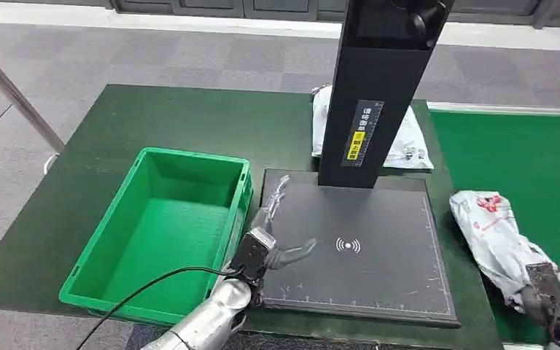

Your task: Moved the parcel from conveyor to table for the left to box.

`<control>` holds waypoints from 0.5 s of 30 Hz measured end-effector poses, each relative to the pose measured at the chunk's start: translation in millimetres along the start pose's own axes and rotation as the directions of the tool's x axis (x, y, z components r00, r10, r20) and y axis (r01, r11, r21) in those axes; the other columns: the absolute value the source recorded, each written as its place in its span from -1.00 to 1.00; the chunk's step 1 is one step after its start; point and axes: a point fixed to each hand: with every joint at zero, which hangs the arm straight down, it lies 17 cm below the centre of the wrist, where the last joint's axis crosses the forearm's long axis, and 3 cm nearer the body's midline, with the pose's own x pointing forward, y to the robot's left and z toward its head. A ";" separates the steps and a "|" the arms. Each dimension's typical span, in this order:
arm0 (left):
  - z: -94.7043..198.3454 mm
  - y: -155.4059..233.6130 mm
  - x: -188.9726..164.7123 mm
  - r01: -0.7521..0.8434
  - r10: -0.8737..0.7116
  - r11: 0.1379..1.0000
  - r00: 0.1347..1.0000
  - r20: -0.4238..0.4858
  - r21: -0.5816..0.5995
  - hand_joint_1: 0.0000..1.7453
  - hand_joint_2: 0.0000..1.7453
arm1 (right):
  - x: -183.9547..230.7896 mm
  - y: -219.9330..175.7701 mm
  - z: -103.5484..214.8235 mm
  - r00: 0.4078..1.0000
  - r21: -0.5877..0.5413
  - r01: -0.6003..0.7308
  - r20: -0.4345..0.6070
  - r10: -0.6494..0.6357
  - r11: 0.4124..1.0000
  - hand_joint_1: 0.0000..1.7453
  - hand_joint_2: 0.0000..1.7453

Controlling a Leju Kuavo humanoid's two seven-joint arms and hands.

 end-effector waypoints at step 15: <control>-8.3 34.1 -4.0 0.094 -0.095 0.993 0.995 0.018 0.066 -1.00 1.00 | 139.0 67.5 79.8 0.904 0.026 0.289 0.322 -0.282 0.957 1.00 1.00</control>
